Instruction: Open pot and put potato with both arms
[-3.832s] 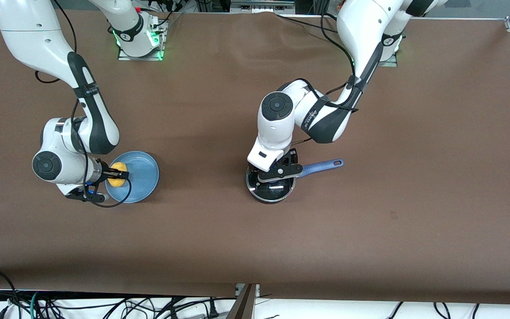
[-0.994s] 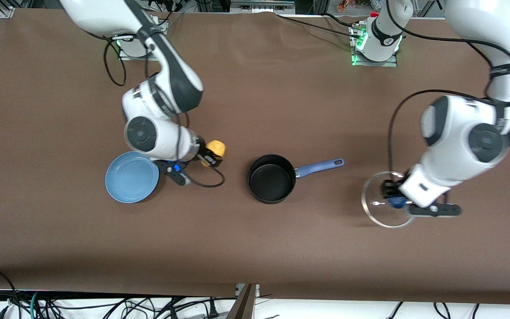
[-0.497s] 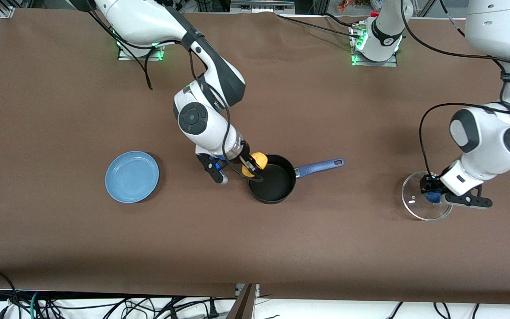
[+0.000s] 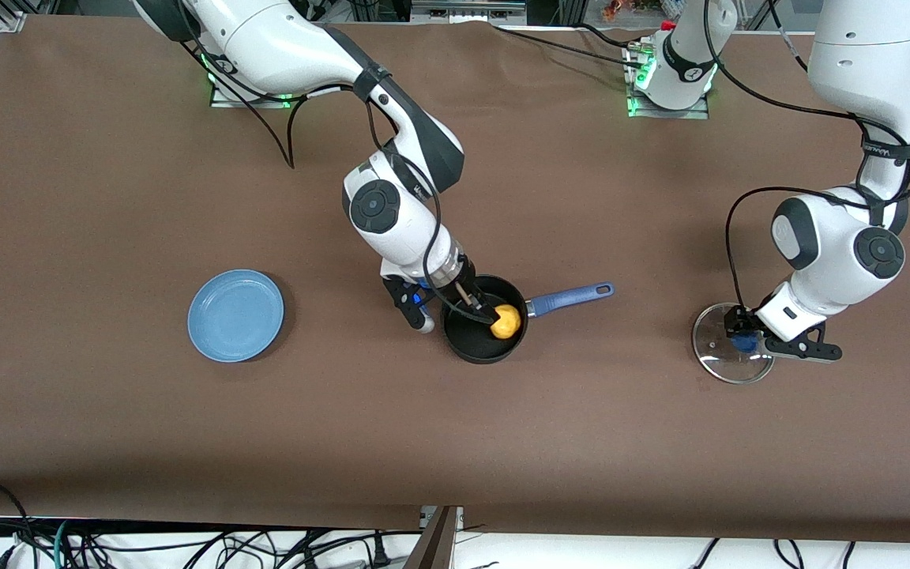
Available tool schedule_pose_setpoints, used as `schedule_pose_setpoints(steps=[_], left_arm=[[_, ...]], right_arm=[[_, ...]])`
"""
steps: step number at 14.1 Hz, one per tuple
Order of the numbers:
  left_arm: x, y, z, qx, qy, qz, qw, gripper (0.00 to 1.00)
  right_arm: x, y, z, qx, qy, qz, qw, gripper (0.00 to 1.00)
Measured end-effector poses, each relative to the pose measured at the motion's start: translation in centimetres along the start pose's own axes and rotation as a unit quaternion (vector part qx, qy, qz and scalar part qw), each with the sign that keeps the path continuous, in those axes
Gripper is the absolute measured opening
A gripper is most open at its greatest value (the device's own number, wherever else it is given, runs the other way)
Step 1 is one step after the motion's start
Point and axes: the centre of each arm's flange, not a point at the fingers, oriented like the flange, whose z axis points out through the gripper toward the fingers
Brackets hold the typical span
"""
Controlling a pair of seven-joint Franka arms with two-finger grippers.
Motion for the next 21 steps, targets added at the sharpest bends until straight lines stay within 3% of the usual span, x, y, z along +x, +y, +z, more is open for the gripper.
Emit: schedule_pose_setpoints(steps=[1,2,5,7,9,11,13,15,18,21], left_arm=[[0.5,0.0,-0.7,-0.002,0.002,0.001,1.000,0.95],[1.0,0.1,-1.9,-0.008,-0.005,0.001,1.000,1.00],[3.2,0.0,-9.0,-0.044,-0.047,0.006,0.998,1.00],[3.9,-0.5,-15.3,-0.050,-0.063,0.008,0.997,1.00],[3.5,-0.6,-21.1,-0.045,-0.084,-0.028,0.995,1.00],[2.6,0.7,-25.4,-0.051,-0.094,-0.050,0.993,1.00],[1.7,1.5,-29.0,-0.045,-0.088,-0.056,0.994,1.00],[1.0,0.5,-31.1,-0.036,-0.075,-0.063,0.995,1.00],[0.6,-0.2,-32.0,-0.034,-0.069,-0.075,0.994,1.00],[0.4,1.1,-32.2,-0.036,-0.085,-0.100,0.991,1.00]], right_arm=[[0.2,-0.2,-0.4,0.002,0.001,0.001,1.000,1.00],[0.6,-0.4,-0.8,-0.001,0.003,0.002,1.000,1.00],[4.0,-0.9,-3.8,-0.032,0.008,-0.010,0.999,1.00],[8.5,-1.0,-8.3,-0.059,0.006,-0.057,0.997,1.00],[13.3,-0.2,-14.3,-0.089,-0.003,-0.118,0.989,1.00],[17.2,1.8,-20.6,-0.139,-0.013,-0.187,0.972,1.00],[20.1,4.5,-26.9,-0.173,-0.022,-0.264,0.949,1.00],[22.8,7.9,-33.1,-0.190,-0.027,-0.328,0.925,1.00],[24.4,13.1,-39.8,-0.221,-0.015,-0.402,0.888,1.00],[24.4,16.6,-43.2,-0.228,-0.014,-0.439,0.869,1.00]])
